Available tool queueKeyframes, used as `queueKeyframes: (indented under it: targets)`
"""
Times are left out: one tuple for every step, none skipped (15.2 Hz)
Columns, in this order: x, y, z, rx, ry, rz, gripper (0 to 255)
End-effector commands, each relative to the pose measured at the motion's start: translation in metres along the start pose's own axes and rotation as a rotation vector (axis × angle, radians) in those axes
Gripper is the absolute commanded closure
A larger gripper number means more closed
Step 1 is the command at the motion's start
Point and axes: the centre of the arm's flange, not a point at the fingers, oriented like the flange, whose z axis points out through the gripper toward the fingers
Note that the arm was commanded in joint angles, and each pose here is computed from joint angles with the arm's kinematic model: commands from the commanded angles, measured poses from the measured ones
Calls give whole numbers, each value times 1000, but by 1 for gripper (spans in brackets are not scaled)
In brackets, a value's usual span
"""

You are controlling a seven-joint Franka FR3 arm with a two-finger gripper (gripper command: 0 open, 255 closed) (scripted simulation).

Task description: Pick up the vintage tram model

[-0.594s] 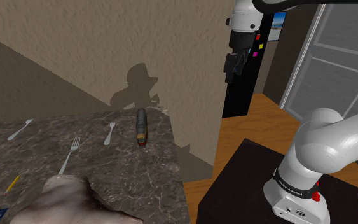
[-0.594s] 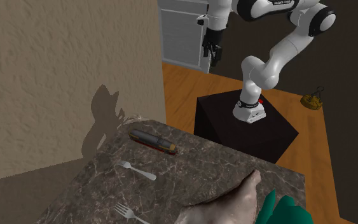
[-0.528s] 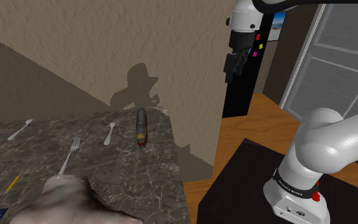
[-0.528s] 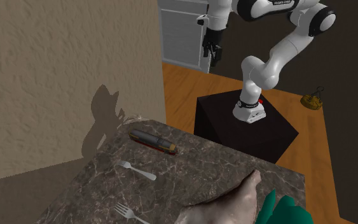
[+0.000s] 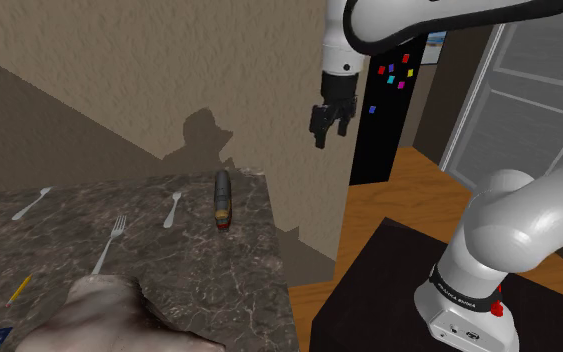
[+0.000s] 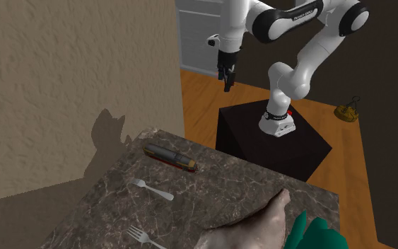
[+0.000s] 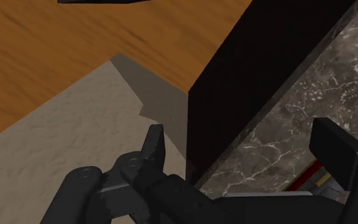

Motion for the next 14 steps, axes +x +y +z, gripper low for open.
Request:
queueKeyframes:
  targets:
    - [18, -14, 13, 4, 0, 35, 0]
    - [27, -21, 19, 6, -1, 51, 0]
    - [36, -28, 26, 7, -1, 67, 0]
    - [45, -35, 32, 9, -2, 83, 0]
    - [54, -42, 39, 11, -3, 99, 0]
    - [64, -48, 45, 12, -3, 116, 0]
    - [73, -55, 51, 14, -4, 132, 0]
    - [82, -62, 58, 16, -4, 148, 0]
    - [92, -68, 64, 17, -5, 164, 0]
    - [102, -74, 71, 19, -6, 180, 0]
    - [111, -80, 77, 21, -6, 196, 0]
    - [121, -86, 83, 22, -7, 213, 0]
    - [131, -91, 90, 24, -8, 229, 0]
    - [141, -97, 96, 26, -8, 245, 0]
